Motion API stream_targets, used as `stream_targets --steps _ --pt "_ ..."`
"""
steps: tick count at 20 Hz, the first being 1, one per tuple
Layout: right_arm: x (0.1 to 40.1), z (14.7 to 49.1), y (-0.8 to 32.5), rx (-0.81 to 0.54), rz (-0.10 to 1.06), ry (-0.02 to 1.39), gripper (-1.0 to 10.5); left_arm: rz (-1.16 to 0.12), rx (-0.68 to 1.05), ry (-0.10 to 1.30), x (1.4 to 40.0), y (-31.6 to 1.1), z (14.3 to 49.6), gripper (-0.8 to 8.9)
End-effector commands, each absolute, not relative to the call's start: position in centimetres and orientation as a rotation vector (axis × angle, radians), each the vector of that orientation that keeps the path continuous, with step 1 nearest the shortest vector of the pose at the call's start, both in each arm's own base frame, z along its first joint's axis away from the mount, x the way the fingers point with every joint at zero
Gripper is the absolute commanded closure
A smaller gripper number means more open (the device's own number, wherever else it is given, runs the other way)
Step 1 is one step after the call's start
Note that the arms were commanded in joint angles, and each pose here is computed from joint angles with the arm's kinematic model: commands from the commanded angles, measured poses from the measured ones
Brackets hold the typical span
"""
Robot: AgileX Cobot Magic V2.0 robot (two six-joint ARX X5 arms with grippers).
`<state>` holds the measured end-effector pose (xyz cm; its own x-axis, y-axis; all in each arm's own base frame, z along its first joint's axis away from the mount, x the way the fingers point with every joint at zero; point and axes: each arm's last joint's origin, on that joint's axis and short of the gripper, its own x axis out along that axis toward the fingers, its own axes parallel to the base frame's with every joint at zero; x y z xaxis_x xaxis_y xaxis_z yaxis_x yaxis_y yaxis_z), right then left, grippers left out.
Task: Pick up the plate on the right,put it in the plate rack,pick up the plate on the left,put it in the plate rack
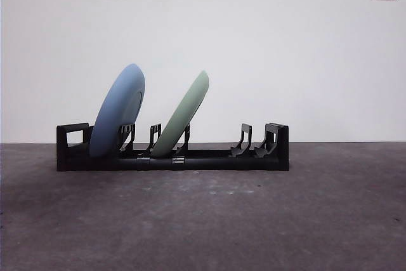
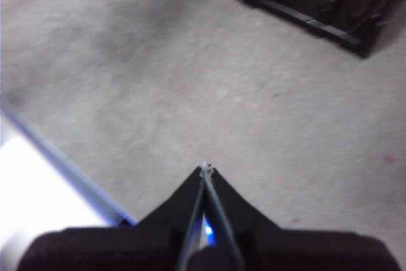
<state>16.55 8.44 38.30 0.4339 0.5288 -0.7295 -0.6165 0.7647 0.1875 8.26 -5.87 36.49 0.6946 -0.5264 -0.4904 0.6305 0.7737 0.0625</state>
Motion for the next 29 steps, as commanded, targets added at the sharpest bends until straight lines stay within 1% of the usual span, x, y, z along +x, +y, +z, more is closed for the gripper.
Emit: stream_targets --steps 1,5,6,9,10,13,15,17,18,22,25,29 --pt "16.8 38.2 8.4 -0.134 0.659 0.849 9.4 -0.649 0.230 0.489 8.6 -6.1 36.4 8.16" --pt "17.2 38.3 8.2 -0.175 0.564 0.811 9.4 -0.623 0.263 0.509 9.6 -6.7 36.1 8.17" --pt "17.3 38.4 8.2 -0.184 0.541 0.801 9.4 -0.601 0.263 0.487 10.0 -6.9 36.2 8.17" --pt "17.4 38.5 8.1 -0.202 0.496 0.786 9.4 -0.555 0.294 0.360 11.1 -7.1 37.2 8.16" --pt "17.4 38.5 8.1 -0.203 0.493 0.785 9.4 -0.527 0.310 0.292 11.4 -6.8 37.7 8.17" --pt "17.4 38.5 8.1 -0.203 0.493 0.785 9.4 -0.458 0.306 0.136 12.1 -5.3 39.0 8.16" --pt "17.4 38.5 8.1 -0.203 0.493 0.786 9.4 -0.436 0.280 0.058 12.0 -4.0 38.9 8.17" --pt "17.4 38.5 8.1 -0.203 0.493 0.786 9.4 -0.359 0.293 0.001 11.5 -2.9 37.4 8.17" --pt "17.4 38.5 8.1 -0.203 0.493 0.786 9.4 -0.313 0.297 -0.016 11.2 -2.4 36.1 8.17" --pt "17.4 38.4 8.1 -0.203 0.493 0.786 9.4 -0.207 0.259 -0.049 10.4 -1.2 29.6 8.17" --pt "17.4 38.4 8.1 -0.203 0.493 0.786 9.4 -0.172 0.207 -0.030 10.2 -0.8 24.8 8.16" --pt "17.4 38.4 8.1 -0.203 0.493 0.786 9.4 -0.144 0.149 0.030 9.9 -0.5 19.9 8.17"
